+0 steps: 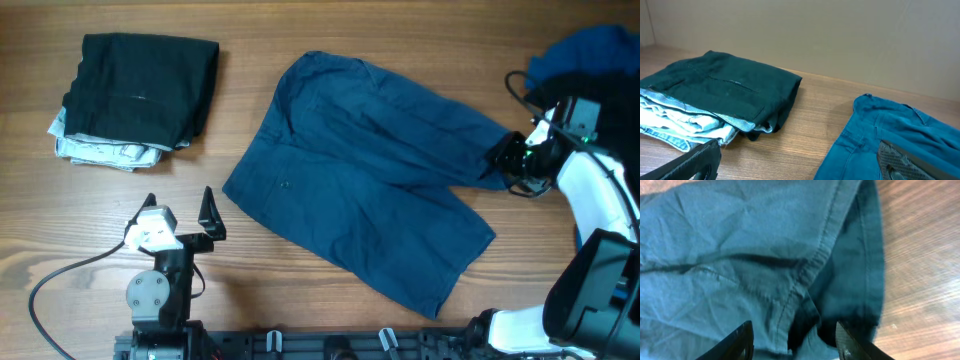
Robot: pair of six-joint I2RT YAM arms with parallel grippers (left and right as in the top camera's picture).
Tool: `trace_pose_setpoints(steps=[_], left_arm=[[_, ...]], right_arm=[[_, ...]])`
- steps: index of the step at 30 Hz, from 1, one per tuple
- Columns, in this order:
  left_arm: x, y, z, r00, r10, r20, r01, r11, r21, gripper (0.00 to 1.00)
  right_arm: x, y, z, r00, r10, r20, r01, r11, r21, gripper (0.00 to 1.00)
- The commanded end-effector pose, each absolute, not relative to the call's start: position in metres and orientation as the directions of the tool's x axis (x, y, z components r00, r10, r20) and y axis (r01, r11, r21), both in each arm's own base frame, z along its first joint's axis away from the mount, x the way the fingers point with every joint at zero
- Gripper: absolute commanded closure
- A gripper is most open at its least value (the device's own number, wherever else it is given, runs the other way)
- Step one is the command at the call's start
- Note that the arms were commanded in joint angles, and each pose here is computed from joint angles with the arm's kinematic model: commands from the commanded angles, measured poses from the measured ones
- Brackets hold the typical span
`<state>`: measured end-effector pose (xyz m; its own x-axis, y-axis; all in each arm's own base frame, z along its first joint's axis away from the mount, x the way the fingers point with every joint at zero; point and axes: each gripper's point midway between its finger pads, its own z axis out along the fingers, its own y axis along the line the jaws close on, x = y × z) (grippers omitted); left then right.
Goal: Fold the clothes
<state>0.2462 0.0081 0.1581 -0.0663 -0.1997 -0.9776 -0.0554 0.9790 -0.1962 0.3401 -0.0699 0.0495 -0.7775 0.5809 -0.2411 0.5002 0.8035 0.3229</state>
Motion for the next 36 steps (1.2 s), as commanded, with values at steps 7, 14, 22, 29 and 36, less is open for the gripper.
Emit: trace_pose_setpoints(steps=[7, 14, 22, 29, 36], left_arm=[[0.246, 0.008, 0.158, -0.063, -0.184, -0.981, -0.050, 0.982, -0.181, 0.00], [0.246, 0.008, 0.158, -0.063, -0.184, -0.981, -0.050, 0.982, -0.181, 0.00], [0.246, 0.008, 0.158, -0.063, -0.184, -0.981, -0.050, 0.982, -0.181, 0.00], [0.246, 0.008, 0.158, -0.063, -0.184, -0.981, -0.050, 0.982, -0.181, 0.00], [0.246, 0.008, 0.158, -0.063, -0.184, -0.981, -0.050, 0.982, -0.181, 0.00]], right_arm=[[0.342, -0.063, 0.031, -0.784, 0.554, -0.280, 0.446, 0.817, 0.366, 0.47], [0.341, -0.064, 0.030, -0.778, 0.564, -0.276, 0.462, 0.812, 0.358, 0.48], [0.343, -0.062, 0.030, -0.774, 0.569, -0.277, 0.465, 0.808, 0.362, 0.55], [0.344, -0.063, 0.026, -0.754, 0.590, -0.288, 0.478, 0.794, 0.374, 0.50], [0.338, -0.061, 0.008, -0.715, 0.630, -0.304, 0.504, 0.765, 0.402, 0.54]])
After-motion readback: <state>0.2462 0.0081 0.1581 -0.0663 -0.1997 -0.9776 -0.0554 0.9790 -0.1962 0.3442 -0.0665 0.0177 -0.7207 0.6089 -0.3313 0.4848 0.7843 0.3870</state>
